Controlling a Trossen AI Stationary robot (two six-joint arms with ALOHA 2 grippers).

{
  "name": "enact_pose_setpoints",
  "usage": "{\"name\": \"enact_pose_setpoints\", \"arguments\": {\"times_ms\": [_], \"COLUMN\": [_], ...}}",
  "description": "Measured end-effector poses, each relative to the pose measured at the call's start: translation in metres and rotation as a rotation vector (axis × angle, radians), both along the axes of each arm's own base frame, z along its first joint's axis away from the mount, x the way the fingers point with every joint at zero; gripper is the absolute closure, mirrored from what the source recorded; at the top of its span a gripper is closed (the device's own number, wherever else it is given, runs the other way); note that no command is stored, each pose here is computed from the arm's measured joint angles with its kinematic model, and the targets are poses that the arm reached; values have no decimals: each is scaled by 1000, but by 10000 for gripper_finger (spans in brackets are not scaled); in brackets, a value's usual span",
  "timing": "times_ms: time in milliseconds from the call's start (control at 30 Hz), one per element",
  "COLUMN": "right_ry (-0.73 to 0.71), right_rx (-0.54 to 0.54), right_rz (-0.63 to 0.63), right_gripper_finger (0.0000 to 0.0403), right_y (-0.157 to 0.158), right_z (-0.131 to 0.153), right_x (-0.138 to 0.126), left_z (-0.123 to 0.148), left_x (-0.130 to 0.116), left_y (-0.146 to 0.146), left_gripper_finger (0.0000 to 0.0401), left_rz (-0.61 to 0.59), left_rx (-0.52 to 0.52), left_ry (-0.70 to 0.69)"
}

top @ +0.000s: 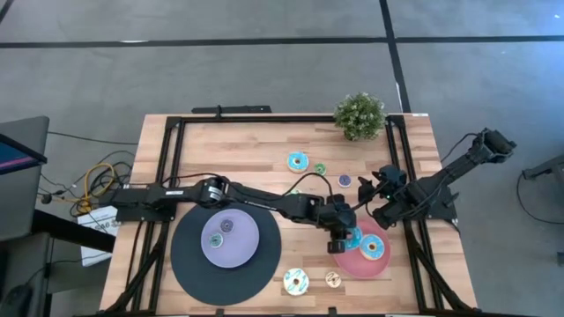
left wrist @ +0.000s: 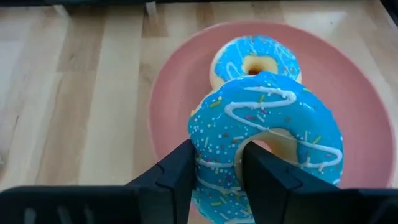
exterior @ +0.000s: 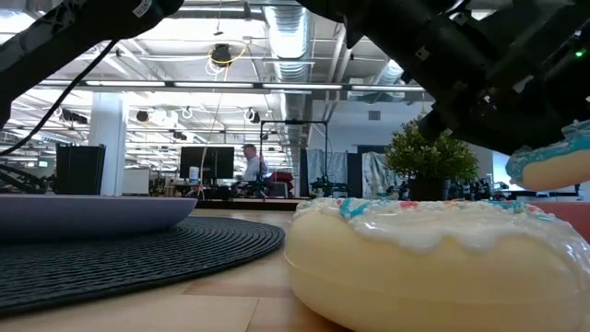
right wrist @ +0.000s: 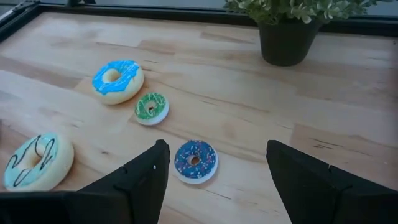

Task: Pick & Place donuts
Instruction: Put the left large blue donut on the pink plate

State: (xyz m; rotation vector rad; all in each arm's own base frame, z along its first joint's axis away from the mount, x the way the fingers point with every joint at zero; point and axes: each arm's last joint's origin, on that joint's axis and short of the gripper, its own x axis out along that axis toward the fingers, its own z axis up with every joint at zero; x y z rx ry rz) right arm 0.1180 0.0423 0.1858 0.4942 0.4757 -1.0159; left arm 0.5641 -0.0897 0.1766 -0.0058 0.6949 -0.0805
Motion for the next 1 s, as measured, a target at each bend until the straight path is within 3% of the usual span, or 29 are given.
{"name": "enact_pose_setpoints", "arguments": {"times_ms": [200, 600, 1000], "right_ry": [-11, -6, -6], "right_rx": [5, 1, 0], "right_rz": [0, 13, 15], "right_gripper_finger": [143, 143, 143], "right_y": [0, 1, 1], "right_z": [0, 0, 0], "right_x": [1, 2, 2], "left_z": [-29, -21, -23], "left_x": [5, 5, 2], "left_y": [-4, 0, 1], "left_gripper_finger": [285, 285, 284], "left_rz": [-43, 58, 103], "left_rx": [-83, -50, -83], "left_ry": [34, 27, 82]}}
